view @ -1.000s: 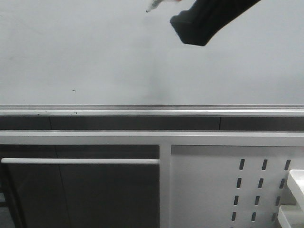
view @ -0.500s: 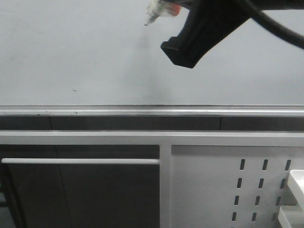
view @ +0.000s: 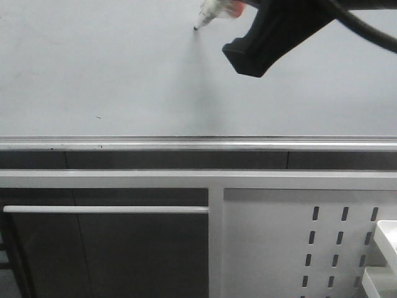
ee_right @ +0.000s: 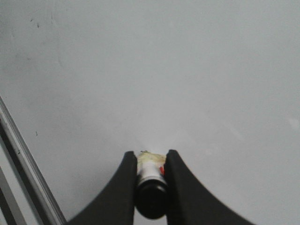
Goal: Write number 1 on whiteboard
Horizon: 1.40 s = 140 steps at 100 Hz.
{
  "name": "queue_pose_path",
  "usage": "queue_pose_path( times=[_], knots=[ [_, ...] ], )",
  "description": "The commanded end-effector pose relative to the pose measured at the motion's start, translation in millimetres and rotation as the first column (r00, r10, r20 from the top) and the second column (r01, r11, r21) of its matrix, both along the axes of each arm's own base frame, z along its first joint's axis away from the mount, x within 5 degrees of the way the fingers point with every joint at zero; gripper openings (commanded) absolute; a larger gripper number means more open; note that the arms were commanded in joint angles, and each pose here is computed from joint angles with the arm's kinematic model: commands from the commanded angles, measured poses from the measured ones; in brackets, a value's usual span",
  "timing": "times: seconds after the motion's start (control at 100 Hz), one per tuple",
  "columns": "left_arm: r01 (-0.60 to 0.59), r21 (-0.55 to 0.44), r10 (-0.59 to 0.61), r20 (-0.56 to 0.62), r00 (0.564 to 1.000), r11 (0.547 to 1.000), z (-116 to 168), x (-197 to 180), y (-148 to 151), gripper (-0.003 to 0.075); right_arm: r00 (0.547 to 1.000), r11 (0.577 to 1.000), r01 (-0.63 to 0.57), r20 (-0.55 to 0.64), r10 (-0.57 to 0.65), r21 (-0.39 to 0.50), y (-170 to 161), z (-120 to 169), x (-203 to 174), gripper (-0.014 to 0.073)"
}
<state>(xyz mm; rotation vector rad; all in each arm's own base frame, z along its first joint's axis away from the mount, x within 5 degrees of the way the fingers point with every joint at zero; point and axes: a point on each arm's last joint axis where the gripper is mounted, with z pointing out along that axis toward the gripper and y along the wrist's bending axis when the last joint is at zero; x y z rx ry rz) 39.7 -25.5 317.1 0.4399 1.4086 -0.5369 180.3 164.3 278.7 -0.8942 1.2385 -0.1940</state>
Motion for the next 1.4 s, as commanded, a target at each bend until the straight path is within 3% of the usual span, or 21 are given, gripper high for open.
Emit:
queue_pose_path(
  times=[0.0,0.3,0.48,0.75,1.07,1.24,1.39],
  knots=[
    [0.025,-0.064,-0.021,0.063,0.998,0.998,14.0,-2.8,-0.2,-0.0020,0.989,0.992,0.089,0.110,-0.099,0.091,-10.7,22.7,7.1,-0.0069],
    [0.025,-0.064,-0.021,0.063,0.998,0.998,14.0,-2.8,-0.2,-0.0020,0.993,0.994,0.077,0.084,-0.084,0.076,-9.4,20.0,7.1,-0.0069],
    [0.025,-0.064,-0.021,0.063,0.998,0.998,14.0,-2.8,-0.2,-0.0020,0.995,0.992,0.098,-0.025,-0.096,0.081,-9.5,10.2,9.5,-0.0069],
    [0.025,-0.065,-0.021,0.062,0.998,0.998,14.0,-2.8,-0.3,-0.0020,0.973,0.991,0.123,-0.205,-0.110,0.048,3.5,-27.6,22.1,-0.0069],
    [0.027,-0.068,-0.023,0.060,0.998,0.997,13.9,-2.9,-0.3,-0.0020,0.981,0.991,0.125,-0.156,-0.118,0.038,5.2,-28.2,24.6,-0.0074],
    [0.027,-0.076,-0.025,0.028,0.999,0.997,12.0,-2.5,-0.4,-0.0019,0.985,0.993,-0.056,-0.154,0.072,0.106,10.6,3.9,-11.5,-0.0077],
    [0.024,-0.060,-0.024,0.004,1.000,0.998,9.4,-1.9,-0.4,0.0001,0.928,0.944,-0.284,-0.198,0.315,0.169,9.2,29.9,-58.0,-0.0077]
  ],
)
